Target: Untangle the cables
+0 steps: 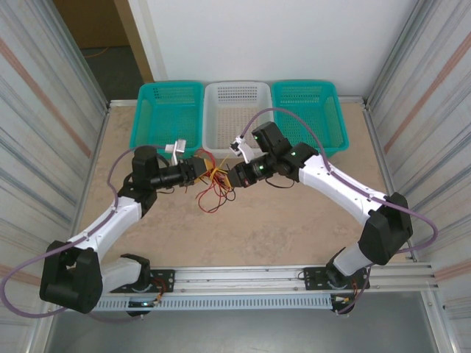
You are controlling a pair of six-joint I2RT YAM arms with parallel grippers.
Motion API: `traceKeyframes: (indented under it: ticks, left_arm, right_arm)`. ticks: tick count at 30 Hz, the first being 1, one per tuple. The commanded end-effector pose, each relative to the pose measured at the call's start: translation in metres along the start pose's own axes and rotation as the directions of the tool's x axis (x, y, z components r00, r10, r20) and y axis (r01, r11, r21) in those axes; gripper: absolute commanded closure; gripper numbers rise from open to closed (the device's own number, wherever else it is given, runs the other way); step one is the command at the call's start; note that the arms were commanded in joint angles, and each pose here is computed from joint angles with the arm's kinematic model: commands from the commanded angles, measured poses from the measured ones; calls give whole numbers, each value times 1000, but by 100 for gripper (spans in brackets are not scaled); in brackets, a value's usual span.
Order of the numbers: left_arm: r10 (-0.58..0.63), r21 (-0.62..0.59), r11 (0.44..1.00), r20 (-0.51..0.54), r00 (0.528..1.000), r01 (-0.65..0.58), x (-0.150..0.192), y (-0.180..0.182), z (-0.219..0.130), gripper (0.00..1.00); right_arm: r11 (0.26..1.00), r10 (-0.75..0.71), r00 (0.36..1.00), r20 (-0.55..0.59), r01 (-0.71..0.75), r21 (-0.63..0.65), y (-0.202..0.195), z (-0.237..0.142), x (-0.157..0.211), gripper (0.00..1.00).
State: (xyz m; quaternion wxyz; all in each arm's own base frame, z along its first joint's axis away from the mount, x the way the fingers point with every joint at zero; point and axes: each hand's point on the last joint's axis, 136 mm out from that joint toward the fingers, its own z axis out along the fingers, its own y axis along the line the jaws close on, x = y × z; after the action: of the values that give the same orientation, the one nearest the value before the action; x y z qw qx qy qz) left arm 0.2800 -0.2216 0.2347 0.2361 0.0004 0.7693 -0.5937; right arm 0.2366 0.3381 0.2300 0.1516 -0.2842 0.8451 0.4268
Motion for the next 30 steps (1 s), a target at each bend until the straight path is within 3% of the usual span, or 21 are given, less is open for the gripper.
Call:
traceKeyframes:
  ticks: [1,4,7,9,12,15,17,18,25,30]
  left_arm:
    - [101,85,991,0,995,-101,-4,-30,0,97]
    - [109,77,991,9,994,-109,-5,-29,-1,100]
    - [93,71,993,12,996,-94,-6,-29,-1,100]
    - [77,77,994,16,997,-78,-8,-30,-1,84]
    - [61,86,994,33,998,-63,-11,-32,-2,43]
    - [42,107,993,59,997,-48,-14,-35,-4,23]
    - [19,146,989,108,994,-35,-19,-39,-11,5]
    - [5,160,987,148,989,-29,-23,-39,-17,1]
    - [12,103,993,376,927,-55,-36,-38,-48,1]
    - [-5,84,996,410,912,-33,-38,-28,-50,5]
  right_arm:
    - [1000,-12,996,94,13,-8,11,-21,-23,90]
    - [1000,7,990,139,-6,-1,5,-32,-28,85]
    - [1000,5,988,157,-5,-3,6,-37,-29,92]
    - [1000,4,988,156,-3,-10,9,-37,-29,96]
    - [1000,9,987,159,-5,-26,11,-36,-30,99]
    - [999,16,986,167,-10,-33,11,-35,-31,99]
    - [999,30,985,171,-25,-30,8,-34,-32,99]
    - [999,38,984,174,-33,-31,7,-34,-33,99]
    - [994,85,977,194,-70,-87,9,-29,-40,99]
    - [987,101,978,180,-75,-145,19,-19,-42,100]
